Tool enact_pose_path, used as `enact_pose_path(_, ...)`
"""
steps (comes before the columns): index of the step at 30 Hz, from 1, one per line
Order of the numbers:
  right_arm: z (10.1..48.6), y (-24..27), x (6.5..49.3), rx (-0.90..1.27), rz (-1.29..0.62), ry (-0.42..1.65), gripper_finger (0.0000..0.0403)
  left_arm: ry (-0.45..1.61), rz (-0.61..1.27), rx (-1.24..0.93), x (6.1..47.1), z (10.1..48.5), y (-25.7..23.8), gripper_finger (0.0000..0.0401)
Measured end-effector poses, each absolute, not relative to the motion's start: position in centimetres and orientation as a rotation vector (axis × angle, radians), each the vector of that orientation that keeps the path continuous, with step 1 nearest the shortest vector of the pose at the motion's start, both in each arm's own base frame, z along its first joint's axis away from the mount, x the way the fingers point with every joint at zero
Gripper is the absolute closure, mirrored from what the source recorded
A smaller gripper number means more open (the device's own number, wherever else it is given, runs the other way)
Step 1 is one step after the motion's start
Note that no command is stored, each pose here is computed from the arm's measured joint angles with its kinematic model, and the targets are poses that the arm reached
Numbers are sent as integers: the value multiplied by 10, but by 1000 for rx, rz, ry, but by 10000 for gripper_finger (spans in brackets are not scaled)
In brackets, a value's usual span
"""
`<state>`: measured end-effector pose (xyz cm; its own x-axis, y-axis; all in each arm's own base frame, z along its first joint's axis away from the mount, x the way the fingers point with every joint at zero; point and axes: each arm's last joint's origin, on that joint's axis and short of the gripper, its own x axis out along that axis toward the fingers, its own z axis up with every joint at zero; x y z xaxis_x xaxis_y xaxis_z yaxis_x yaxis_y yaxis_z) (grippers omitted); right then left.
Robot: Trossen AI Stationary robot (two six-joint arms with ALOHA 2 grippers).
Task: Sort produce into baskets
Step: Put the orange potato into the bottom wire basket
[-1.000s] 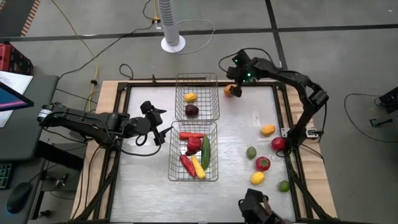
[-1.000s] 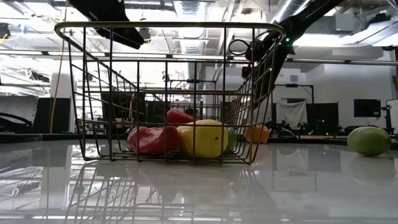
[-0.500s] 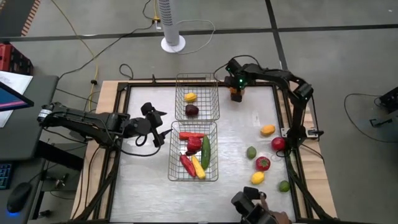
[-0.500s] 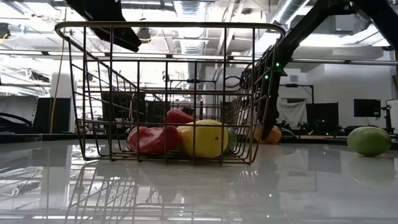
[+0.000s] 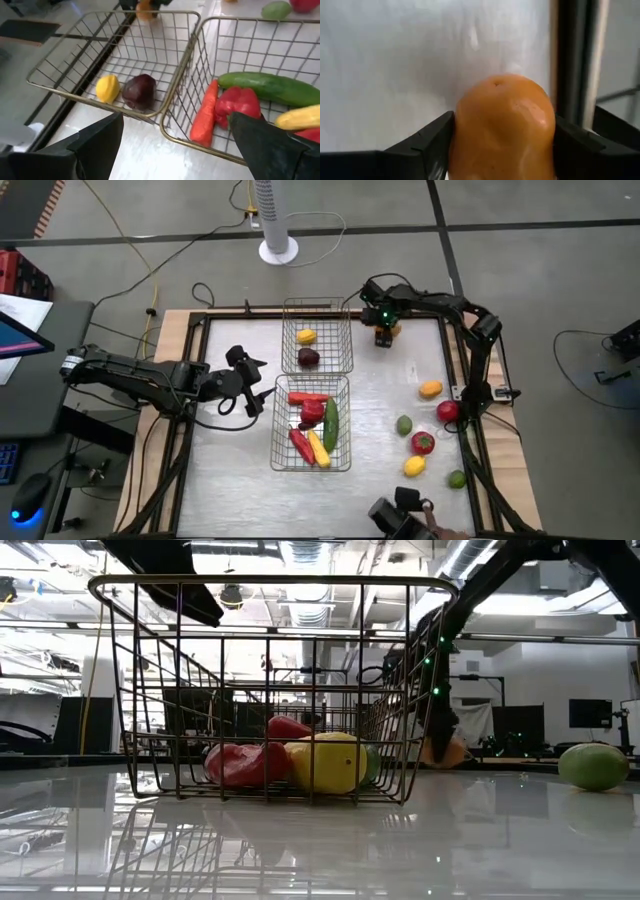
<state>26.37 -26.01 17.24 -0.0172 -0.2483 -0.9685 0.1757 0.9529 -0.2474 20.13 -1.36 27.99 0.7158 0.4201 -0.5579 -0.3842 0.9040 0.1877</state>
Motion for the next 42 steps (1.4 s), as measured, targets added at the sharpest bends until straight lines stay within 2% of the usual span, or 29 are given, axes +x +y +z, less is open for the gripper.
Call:
enact_pose_path(4, 206, -233, 277, -188, -397, 1608, 100, 646, 435, 51, 201, 279, -14, 49)
enact_pose_path(8, 252, -196, 292, -385, -526, 1541, 98, 637, 435, 47, 201, 279, -14, 49)
enact_pose_path(12, 295, -158, 307, -480, -557, 1283, 97, 635, 435, 46, 201, 280, -14, 49)
enact_pose_path(18, 324, -114, 337, -351, -334, 839, 87, 635, 435, 46, 201, 280, -14, 49)
enact_pose_path(21, 328, -99, 348, -343, -259, 734, 76, 637, 427, 43, 201, 280, -14, 49)
enact_pose_path(29, 317, -89, 364, -427, -225, 732, 37, 642, 418, 62, 201, 279, -14, 50)
enact_pose_path(34, 316, -90, 363, -439, -237, 753, 34, 641, 421, 65, 201, 280, -14, 49)
enact_pose_path(42, 329, -78, 335, -394, -311, 870, 34, 639, 428, 68, 201, 280, -14, 49)
